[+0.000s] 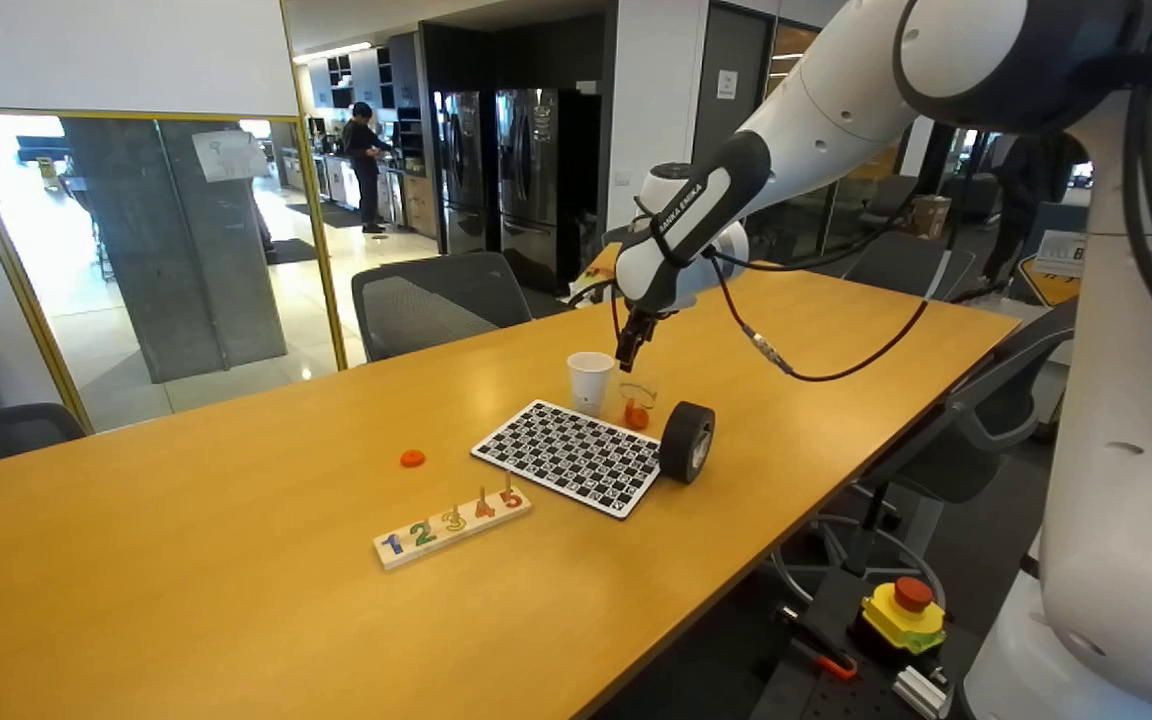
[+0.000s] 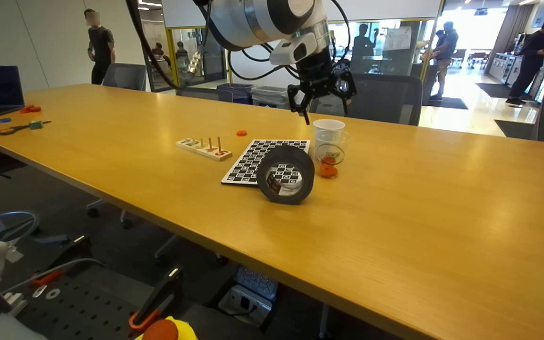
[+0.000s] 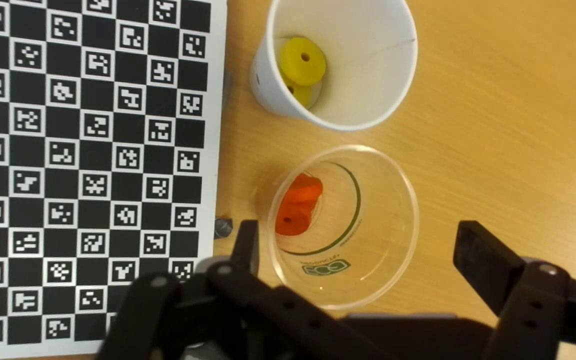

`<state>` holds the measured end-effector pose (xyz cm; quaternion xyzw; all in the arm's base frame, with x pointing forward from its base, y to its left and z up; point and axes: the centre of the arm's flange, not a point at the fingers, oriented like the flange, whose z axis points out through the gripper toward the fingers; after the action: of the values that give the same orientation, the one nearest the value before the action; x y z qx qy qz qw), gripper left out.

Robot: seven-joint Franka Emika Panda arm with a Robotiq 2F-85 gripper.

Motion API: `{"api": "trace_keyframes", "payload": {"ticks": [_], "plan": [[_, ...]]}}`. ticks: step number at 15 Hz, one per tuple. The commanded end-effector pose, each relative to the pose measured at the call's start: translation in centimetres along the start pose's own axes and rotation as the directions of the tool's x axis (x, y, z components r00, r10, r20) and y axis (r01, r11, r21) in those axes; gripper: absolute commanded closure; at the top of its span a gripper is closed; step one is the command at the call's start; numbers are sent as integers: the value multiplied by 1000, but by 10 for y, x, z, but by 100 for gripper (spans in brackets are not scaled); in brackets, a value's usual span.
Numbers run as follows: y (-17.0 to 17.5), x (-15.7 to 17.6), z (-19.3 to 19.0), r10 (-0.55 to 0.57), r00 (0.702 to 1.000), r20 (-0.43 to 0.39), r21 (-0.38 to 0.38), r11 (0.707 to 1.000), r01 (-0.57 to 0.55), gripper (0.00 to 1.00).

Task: Put the yellow circles into the white cup and the orange circles into the transparent cup.

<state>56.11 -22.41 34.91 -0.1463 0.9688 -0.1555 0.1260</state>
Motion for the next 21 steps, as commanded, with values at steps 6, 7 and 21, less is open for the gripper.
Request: {"api": "trace_keyframes", "payload": {"ticks": [6,7,21], "plan": [[114,-124,-71,-425,885,190,30,904,427,0],[127,-138,-71,-441,864,242,7,892,453,0],[202,-242,39,-499,829,253,-306,771,558,0]]}}
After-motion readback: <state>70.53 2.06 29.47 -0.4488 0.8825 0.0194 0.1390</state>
